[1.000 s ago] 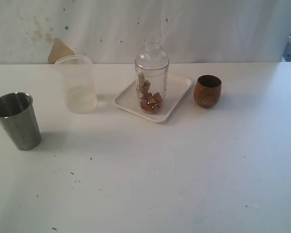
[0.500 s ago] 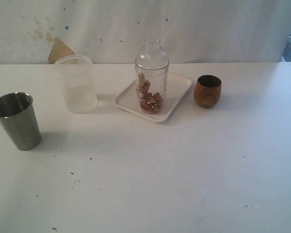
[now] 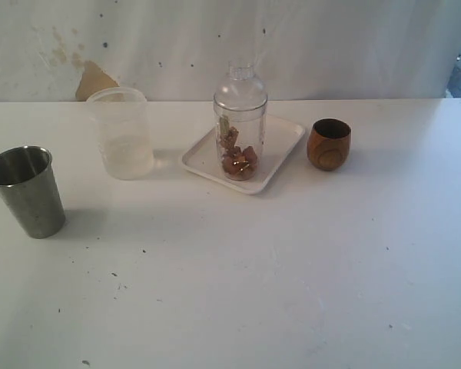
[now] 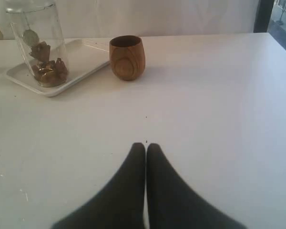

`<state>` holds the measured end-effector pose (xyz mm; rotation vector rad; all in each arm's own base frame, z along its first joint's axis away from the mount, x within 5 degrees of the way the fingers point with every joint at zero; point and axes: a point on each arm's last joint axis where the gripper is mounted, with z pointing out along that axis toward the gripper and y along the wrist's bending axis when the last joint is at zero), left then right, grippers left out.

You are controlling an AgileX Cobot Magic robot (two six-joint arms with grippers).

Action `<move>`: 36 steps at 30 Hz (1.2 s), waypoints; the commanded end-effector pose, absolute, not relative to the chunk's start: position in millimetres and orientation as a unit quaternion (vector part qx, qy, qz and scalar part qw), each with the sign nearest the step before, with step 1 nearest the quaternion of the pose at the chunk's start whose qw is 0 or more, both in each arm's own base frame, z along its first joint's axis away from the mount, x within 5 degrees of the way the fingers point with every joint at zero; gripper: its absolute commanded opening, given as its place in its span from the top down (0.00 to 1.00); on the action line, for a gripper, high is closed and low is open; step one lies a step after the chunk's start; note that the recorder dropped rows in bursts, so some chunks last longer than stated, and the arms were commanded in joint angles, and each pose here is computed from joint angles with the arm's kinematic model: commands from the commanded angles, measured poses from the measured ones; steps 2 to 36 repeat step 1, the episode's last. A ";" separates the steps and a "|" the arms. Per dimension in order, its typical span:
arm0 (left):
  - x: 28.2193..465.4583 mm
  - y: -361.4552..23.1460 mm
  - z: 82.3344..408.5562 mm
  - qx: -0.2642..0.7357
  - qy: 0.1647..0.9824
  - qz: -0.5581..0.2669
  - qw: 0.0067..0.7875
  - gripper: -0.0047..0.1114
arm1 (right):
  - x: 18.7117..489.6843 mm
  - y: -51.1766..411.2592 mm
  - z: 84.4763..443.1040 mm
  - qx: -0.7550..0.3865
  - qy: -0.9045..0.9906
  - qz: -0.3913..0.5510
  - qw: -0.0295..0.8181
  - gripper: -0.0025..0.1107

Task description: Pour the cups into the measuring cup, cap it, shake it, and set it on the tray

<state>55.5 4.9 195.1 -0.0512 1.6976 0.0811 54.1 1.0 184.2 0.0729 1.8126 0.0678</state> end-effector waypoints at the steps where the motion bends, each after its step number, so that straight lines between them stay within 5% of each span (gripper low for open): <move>1: 55.6 5.1 194.6 -0.022 0.747 0.039 0.663 0.95 | 54.1 0.8 184.7 0.034 0.782 0.030 0.621 0.98; 36: 55.6 5.1 194.6 -0.022 0.747 0.039 0.663 0.95 | 54.1 0.8 184.7 0.034 0.782 0.030 0.621 0.98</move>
